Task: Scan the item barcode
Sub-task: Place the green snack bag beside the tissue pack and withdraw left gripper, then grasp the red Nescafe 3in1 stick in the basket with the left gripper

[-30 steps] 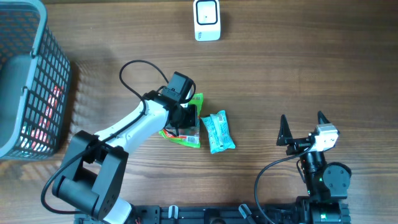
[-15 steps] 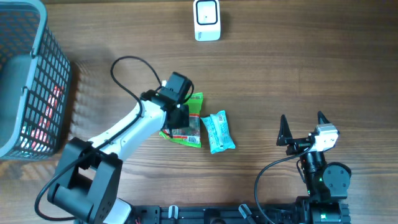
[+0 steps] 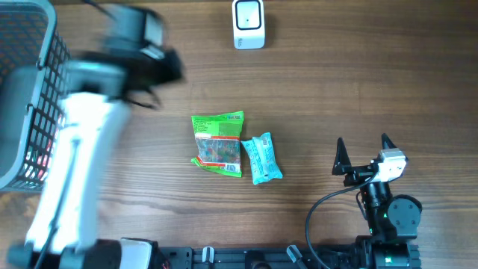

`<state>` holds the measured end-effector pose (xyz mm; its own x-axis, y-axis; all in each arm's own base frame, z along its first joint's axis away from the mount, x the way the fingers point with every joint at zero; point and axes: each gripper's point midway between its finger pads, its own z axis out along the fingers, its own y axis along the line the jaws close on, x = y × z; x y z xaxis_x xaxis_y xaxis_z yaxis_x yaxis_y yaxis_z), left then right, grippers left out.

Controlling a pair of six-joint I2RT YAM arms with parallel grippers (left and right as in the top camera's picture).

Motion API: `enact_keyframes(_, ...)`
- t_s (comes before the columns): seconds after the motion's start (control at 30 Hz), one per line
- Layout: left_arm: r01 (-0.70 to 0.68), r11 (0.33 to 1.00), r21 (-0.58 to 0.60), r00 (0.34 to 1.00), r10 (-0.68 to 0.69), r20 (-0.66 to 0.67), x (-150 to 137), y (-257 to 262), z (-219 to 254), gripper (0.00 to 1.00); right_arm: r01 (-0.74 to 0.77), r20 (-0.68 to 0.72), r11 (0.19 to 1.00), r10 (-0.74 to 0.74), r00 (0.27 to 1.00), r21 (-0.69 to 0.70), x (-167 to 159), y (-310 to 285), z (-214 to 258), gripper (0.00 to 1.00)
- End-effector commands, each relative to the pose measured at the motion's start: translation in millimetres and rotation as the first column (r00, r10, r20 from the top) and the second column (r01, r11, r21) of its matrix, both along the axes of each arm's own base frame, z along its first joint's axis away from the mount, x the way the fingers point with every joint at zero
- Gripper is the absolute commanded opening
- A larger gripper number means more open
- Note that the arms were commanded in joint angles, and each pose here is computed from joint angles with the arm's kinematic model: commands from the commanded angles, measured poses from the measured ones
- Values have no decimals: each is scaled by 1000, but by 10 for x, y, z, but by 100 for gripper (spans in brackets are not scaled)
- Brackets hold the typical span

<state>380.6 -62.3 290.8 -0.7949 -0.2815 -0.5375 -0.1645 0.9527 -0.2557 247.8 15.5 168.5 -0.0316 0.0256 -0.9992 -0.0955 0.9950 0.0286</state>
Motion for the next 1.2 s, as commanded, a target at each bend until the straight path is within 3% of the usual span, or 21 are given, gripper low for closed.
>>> enact_keyframes(0.0, -333, 942, 39, 898, 304, 319, -130, 1205, 1250, 92, 3, 8, 1000, -3, 1000, 7, -1, -1, 18, 100)
enact_keyframes(0.03, -464, 884, 62, 835, 414, 363, -241, 1637, 1397, 100, 3, 8, 1000, -3, 1000, 7, -1, -1, 18, 100)
enact_keyframes(0.1, -672, 732, 114, 714, 599, 364, -527, 2417, 1367, 100, 3, 8, 1000, -3, 1000, 7, -1, -1, 18, 100)
enact_keyframes(0.17, -776, 611, 158, 629, 727, 276, -755, 3007, 1046, 100, 3, 8, 1000, -3, 1000, 7, -1, -1, 18, 100)
enact_keyframes(0.27, -818, 526, 231, 552, 832, 61, -992, 3510, 284, 100, 3, 8, 1000, -3, 1000, 7, -1, -1, 18, 100)
enact_keyframes(0.33, -814, 513, 273, 506, 856, -104, -1104, 3695, -340, 100, 3, 8, 1000, -3, 1000, 7, -1, -1, 18, 100)
enact_keyframes(0.37, -806, 519, 287, 487, 855, -179, -1144, 3733, -635, 100, 3, 8, 1000, -3, 1000, 7, -1, -1, 18, 100)
enact_keyframes(0.4, -777, 564, 280, 501, 823, -267, -1141, 3710, -950, 100, 3, 8, 1000, -3, 1000, 7, -1, -1, 18, 100)
enact_keyframes(0.5, -644, 753, 138, 652, 634, -416, -860, 3502, -1660, 100, 3, 8, 1000, -3, 1000, 7, -1, -1, 18, 100)
enact_keyframes(0.57, -576, 815, 61, 719, 541, -437, -716, 3425, -1902, 95, 3, 8, 1000, -3, 1000, 7, -1, -1, 18, 100)
enact_keyframes(0.67, -547, 836, 46, 746, 512, -427, -611, 3473, -2052, 88, 3, 8, 1000, -3, 1000, 7, -1, -1, 18, 100)
enact_keyframes(0.73, -469, 883, -10, 802, 420, -425, -513, 3342, -2115, 79, 3, 8, 1000, -3, 1000, 7, -1, -1, 18, 100)
enact_keyframes(0.8, -412, 911, -4, 825, 371, -427, -470, 3273, -2217, 79, 3, 8, 1000, -3, 1000, 7, -1, -1, 18, 100)
enact_keyframes(0.9, -309, 951, 19, 863, 289, -414, -405, 3192, -2300, 62, 3, 8, 1000, -3, 1000, 7, -1, -1, 18, 100)
enact_keyframes(1.17, -169, 984, 61, 902, 180, -392, -456, 3169, -2660, 56, 3, 8, 1000, -3, 1000, 7, -1, -1, 18, 100)
